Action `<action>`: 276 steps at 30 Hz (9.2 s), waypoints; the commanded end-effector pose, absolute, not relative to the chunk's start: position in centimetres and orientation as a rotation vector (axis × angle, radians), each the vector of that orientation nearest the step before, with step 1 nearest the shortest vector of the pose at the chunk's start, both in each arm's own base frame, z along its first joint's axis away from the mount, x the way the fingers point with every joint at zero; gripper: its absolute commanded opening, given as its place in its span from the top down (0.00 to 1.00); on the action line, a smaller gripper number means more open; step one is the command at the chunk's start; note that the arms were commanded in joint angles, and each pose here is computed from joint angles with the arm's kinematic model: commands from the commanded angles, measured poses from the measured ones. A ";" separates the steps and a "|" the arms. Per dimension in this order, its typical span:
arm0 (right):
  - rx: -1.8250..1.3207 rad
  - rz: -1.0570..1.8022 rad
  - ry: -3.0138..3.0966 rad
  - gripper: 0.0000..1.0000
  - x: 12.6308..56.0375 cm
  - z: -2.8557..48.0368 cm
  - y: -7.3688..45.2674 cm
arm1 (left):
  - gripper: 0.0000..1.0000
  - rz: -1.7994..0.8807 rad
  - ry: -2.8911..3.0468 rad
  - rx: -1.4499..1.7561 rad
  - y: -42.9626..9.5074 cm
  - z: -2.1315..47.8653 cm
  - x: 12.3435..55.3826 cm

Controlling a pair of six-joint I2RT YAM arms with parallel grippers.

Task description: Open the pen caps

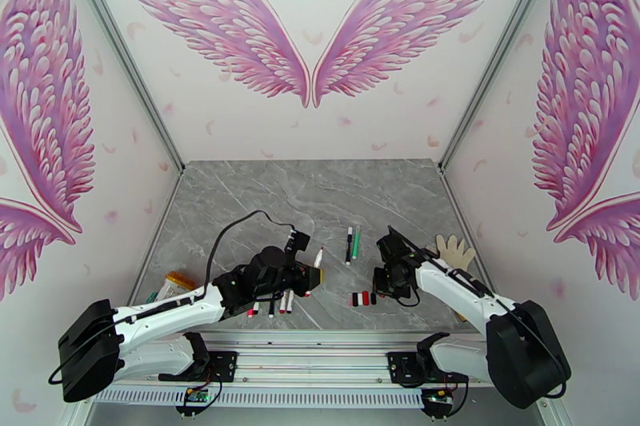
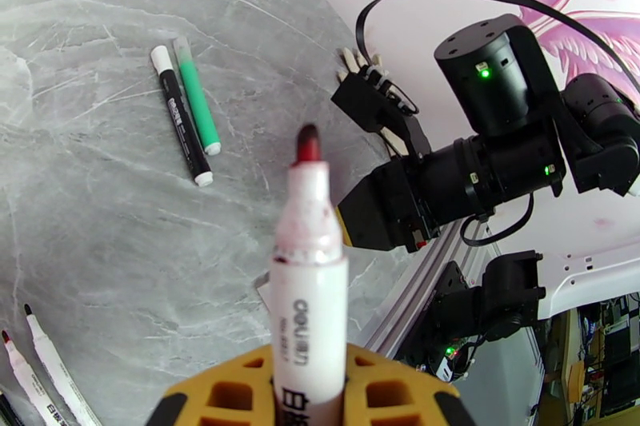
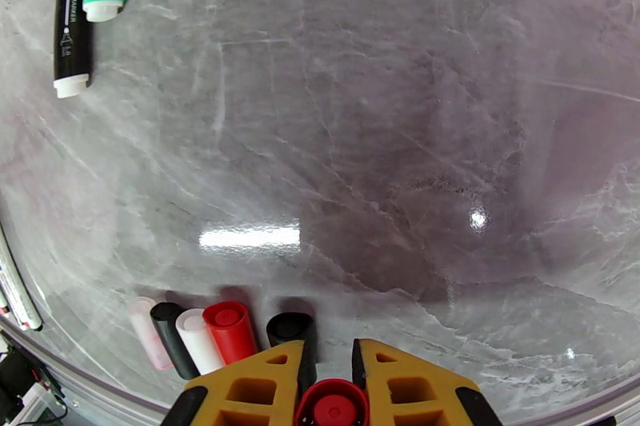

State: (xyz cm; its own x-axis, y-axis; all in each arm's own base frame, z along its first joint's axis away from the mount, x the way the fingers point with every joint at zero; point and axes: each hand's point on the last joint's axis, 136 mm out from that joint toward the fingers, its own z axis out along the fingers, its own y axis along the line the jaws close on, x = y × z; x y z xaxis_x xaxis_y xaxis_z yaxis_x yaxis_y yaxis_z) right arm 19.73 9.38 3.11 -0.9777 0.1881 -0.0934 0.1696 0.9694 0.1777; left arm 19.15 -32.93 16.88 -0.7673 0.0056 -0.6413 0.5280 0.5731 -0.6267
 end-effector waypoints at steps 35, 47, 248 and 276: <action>0.232 0.398 3.052 0.75 18.7 1.9 11.3 | 0.96 -1.115 2.254 0.445 -33.1 16.0 18.9; 0.248 0.387 2.947 0.62 19.7 4.0 11.1 | 0.94 -0.930 2.365 0.367 -32.0 13.2 19.2; 0.177 1.399 1.896 0.84 27.2 26.4 23.6 | 0.50 -1.628 1.949 0.279 -35.7 21.9 19.9; 0.171 1.379 1.922 0.83 26.4 25.4 23.8 | 0.87 -1.592 1.972 0.296 -35.8 21.7 19.8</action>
State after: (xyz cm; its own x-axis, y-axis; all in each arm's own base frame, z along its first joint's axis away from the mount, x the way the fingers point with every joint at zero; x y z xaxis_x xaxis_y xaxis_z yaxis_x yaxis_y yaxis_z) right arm 26.72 23.91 24.88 -0.7167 0.4954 -0.4908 -0.2951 0.4222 0.8571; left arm 19.67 -35.44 20.93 -0.8171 -0.1822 -0.5470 0.4958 0.2622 -0.8279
